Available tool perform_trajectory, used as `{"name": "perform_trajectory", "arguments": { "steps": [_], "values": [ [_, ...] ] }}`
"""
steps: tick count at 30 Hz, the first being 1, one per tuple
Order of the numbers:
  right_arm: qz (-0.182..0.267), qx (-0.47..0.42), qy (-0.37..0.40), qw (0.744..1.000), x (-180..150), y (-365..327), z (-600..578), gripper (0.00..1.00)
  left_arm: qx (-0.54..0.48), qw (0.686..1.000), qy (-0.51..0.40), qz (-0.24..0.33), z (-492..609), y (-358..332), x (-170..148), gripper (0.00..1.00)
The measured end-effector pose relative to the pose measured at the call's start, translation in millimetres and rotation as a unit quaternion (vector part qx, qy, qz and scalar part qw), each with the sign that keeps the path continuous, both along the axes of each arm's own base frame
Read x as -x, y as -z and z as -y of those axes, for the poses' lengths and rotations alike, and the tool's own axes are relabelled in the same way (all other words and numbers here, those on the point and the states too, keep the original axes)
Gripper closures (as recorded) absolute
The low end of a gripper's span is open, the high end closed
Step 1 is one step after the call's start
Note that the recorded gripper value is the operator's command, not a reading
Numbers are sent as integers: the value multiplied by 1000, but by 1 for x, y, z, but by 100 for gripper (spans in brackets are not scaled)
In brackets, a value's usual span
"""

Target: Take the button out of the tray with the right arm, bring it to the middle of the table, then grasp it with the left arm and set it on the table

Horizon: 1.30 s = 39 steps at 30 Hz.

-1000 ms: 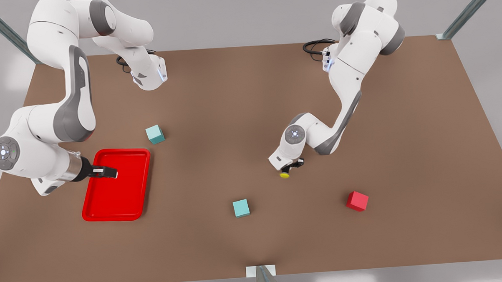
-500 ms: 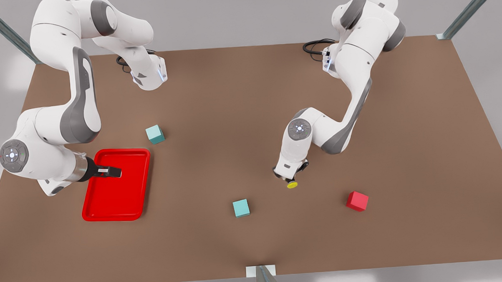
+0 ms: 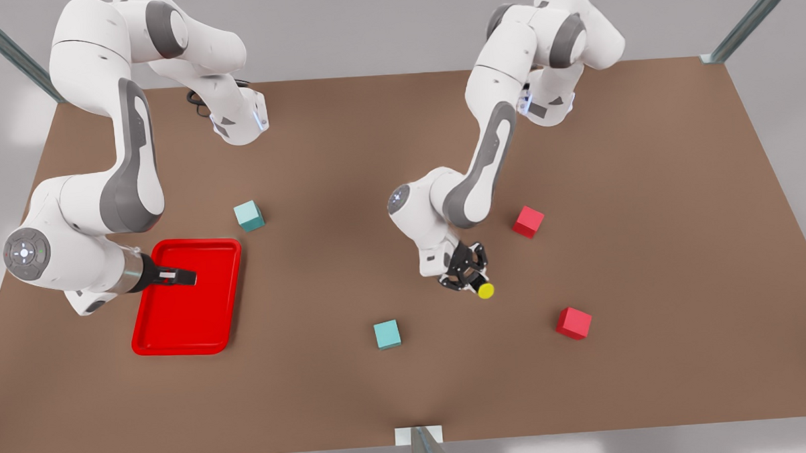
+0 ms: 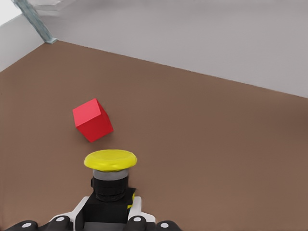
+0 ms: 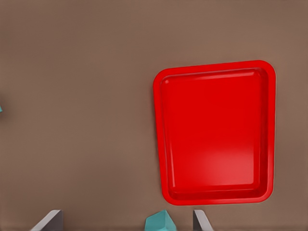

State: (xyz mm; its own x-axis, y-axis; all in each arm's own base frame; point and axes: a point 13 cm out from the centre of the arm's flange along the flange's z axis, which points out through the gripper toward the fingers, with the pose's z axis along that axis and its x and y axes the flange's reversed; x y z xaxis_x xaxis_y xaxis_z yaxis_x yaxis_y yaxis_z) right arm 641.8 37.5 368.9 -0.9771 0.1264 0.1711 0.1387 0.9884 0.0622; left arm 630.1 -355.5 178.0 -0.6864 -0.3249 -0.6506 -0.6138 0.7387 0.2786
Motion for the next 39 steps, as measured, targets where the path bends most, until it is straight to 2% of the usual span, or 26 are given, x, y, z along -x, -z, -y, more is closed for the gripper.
{"name": "perform_trajectory", "arguments": {
  "steps": [7,17,31,33,34,36,39],
  "values": [
    [-4,1,1,1000,2,3,-1,0,-72,995,-39,51,8,65,33,73],
    [-13,2,2,1000,7,11,-1,0,-83,985,-105,111,7,125,59,73],
    [-19,4,3,1000,10,20,0,0,-91,968,-140,187,5,148,76,72],
    [-21,6,3,1000,11,21,1,0,-90,966,-145,196,5,147,76,70],
    [-21,6,3,1000,11,21,1,0,-89,965,-147,200,5,145,76,62],
    [-21,7,3,1000,11,22,2,0,-86,963,-150,207,7,141,75,0],
    [-20,8,4,1000,10,22,3,0,-83,961,-154,216,10,137,74,0]
  ]
}}
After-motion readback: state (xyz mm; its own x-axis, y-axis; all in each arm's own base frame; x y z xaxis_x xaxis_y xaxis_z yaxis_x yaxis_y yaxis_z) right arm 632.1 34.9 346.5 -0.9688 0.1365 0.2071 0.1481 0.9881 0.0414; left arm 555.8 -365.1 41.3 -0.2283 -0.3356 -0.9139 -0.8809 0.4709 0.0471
